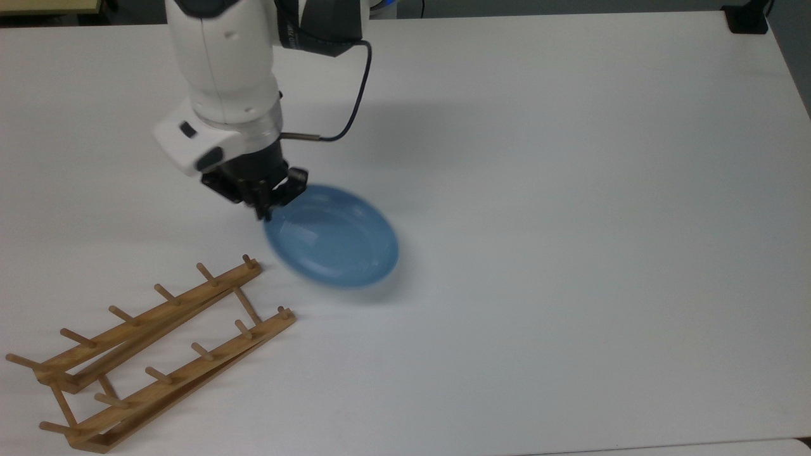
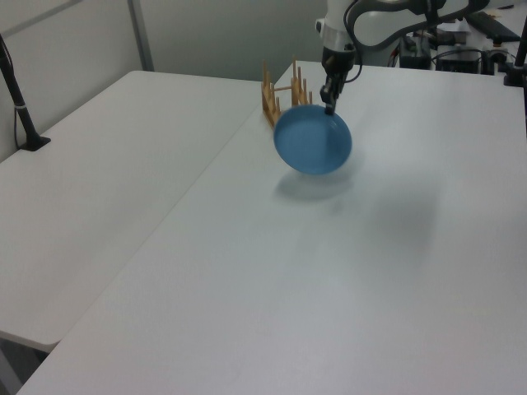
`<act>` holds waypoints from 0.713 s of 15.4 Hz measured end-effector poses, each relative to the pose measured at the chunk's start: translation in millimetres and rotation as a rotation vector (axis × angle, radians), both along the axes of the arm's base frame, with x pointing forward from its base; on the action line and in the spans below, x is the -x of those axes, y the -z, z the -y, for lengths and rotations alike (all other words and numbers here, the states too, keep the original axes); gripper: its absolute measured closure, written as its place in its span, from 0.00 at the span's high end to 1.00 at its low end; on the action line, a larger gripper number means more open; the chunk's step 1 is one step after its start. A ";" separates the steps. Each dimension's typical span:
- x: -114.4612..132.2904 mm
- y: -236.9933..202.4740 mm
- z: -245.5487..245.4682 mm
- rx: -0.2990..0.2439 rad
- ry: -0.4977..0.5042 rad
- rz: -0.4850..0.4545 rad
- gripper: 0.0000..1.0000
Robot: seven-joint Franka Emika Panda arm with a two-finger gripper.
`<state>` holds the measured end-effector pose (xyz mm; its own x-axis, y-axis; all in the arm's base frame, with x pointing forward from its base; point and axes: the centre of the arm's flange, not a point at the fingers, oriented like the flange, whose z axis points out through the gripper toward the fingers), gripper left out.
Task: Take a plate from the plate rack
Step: 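Carry the blue plate away from the rack over the table, then lower the blue plate flat onto the table and open the gripper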
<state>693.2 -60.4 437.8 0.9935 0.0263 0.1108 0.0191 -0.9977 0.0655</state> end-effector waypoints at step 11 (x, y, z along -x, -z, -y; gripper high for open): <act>61.7 68.1 -51.7 -0.136 -0.622 -0.501 0.05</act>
<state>631.5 -8.7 369.7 0.7338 0.6088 -0.3013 0.5681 -0.7932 -0.2193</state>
